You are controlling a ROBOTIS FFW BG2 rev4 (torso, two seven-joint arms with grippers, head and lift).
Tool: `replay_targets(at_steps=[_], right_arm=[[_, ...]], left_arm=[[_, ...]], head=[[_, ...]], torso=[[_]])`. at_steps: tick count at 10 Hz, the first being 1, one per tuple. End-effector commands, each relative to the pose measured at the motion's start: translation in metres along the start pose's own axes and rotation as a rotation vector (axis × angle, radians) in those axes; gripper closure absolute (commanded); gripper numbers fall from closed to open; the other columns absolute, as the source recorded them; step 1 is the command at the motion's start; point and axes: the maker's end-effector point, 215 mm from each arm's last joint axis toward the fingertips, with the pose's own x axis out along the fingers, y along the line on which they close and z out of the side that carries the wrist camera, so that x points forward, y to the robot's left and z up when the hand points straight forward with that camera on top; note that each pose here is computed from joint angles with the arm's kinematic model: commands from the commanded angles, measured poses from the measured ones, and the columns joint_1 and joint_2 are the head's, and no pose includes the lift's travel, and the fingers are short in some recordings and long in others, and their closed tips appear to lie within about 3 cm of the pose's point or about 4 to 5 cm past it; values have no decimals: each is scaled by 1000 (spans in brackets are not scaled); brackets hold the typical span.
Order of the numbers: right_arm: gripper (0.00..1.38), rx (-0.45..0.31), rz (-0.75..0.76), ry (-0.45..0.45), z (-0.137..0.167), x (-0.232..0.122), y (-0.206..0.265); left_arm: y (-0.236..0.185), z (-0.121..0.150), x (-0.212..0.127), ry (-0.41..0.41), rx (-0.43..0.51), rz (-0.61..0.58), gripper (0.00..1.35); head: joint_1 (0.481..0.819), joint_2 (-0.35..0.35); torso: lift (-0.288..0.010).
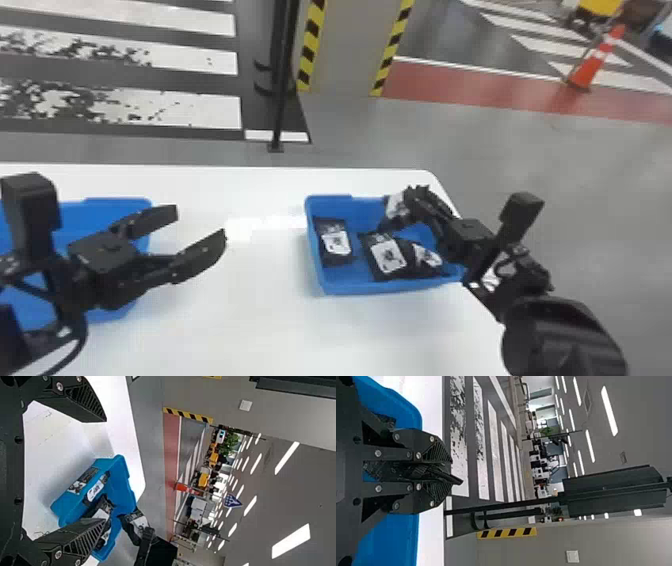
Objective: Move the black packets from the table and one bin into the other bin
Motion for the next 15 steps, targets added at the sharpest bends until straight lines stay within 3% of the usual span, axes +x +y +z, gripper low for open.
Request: replay_targets(at_steps=[1,2,3,5,6,7,9,11,15], right_arm=[[515,11,13,-19,1,-4,5],[145,-14,48,-51,18,-13,26],[62,-65,66,-118,47,-30,53],[144,-99,9,-212,76,-72,80],[150,-93,6,-193,65,-81,85],[150,-85,5,-167,53,-92,92],[150,-63,0,-110,26,-117,101],[150,-38,1,-80,9,-137,106],[150,-76,-11,-61,11,-154,113]], left_arm=[[2,3,-1,-15,10,11,148],[5,11,-7,-65,28,42,148],[12,18,-19,-139,15,105,148],[43,20,-66,-267,23,325,148],[63,16,-95,-285,80,445,151],[88,9,-126,-252,165,552,148],[101,-5,-161,-209,260,645,148],[101,-5,-192,-245,278,697,151],[77,20,-238,-297,342,777,151]], head=[[695,-313],[695,-310],[695,-297],[695,-257],[695,-224],[695,-182],[695,-99],[695,-61],[695,-4]], torso=[[-110],[-110],[-110],[-110],[-110],[-110],[-110],[-110],[-110]])
